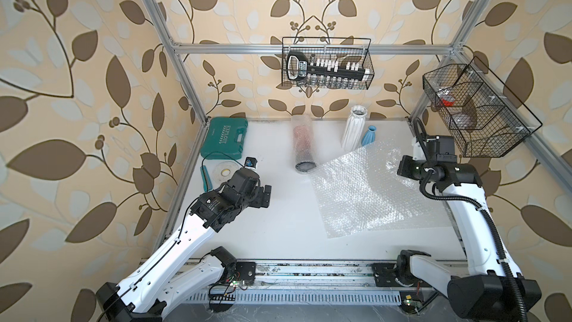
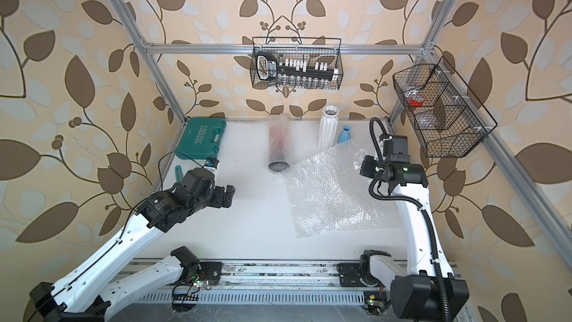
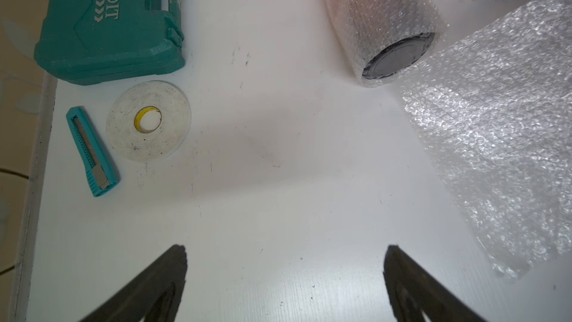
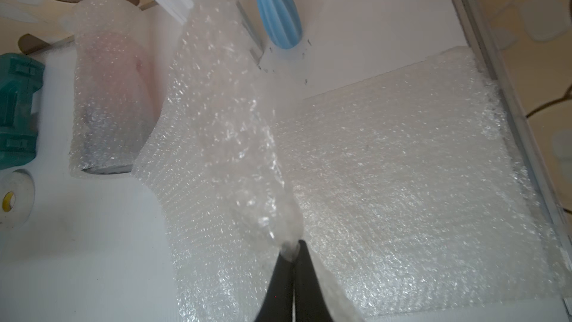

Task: Unwrap the vase from the bubble wrap
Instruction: Move the bubble wrap onto the bubble wrap, then move the bubble wrap to the center of the board.

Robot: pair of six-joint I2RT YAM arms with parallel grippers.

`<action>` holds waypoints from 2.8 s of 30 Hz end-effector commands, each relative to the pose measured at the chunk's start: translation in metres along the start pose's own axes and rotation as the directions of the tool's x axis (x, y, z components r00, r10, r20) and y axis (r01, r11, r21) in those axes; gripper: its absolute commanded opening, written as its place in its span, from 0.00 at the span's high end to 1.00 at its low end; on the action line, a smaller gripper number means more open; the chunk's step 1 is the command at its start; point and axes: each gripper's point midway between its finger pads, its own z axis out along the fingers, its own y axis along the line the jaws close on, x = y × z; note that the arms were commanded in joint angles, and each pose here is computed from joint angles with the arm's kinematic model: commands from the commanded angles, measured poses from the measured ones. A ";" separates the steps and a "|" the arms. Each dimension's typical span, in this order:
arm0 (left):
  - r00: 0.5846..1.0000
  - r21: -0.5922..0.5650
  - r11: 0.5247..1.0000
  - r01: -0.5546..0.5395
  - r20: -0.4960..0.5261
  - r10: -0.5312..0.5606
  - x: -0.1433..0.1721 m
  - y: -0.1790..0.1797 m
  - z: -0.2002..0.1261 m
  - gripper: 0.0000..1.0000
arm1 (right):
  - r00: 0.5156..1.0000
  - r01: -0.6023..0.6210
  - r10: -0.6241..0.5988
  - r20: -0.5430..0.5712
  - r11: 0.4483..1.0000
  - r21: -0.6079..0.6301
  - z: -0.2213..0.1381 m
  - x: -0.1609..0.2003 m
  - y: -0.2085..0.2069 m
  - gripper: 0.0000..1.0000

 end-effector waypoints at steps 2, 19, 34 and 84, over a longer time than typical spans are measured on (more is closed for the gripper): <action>1.000 -0.014 1.000 -0.010 0.001 0.010 -0.001 0.004 0.001 0.01 | 0.996 -0.059 0.050 0.075 0.991 0.121 -0.001 -0.018 -0.030 1.00; 1.000 -0.036 0.999 -0.020 -0.005 0.019 0.000 0.007 0.003 0.01 | 0.999 -0.036 0.042 -0.002 0.887 0.460 0.071 -0.029 -0.110 1.00; 1.000 -0.032 0.999 -0.011 -0.012 0.010 0.000 0.005 0.005 0.01 | 0.998 -0.048 0.061 -0.016 0.894 0.446 0.088 -0.033 -0.109 0.40; 0.877 0.410 0.802 0.433 -0.398 -0.270 -0.154 -0.108 0.271 0.01 | 0.988 -0.055 -0.002 -0.156 0.932 -0.358 0.094 0.086 0.072 0.31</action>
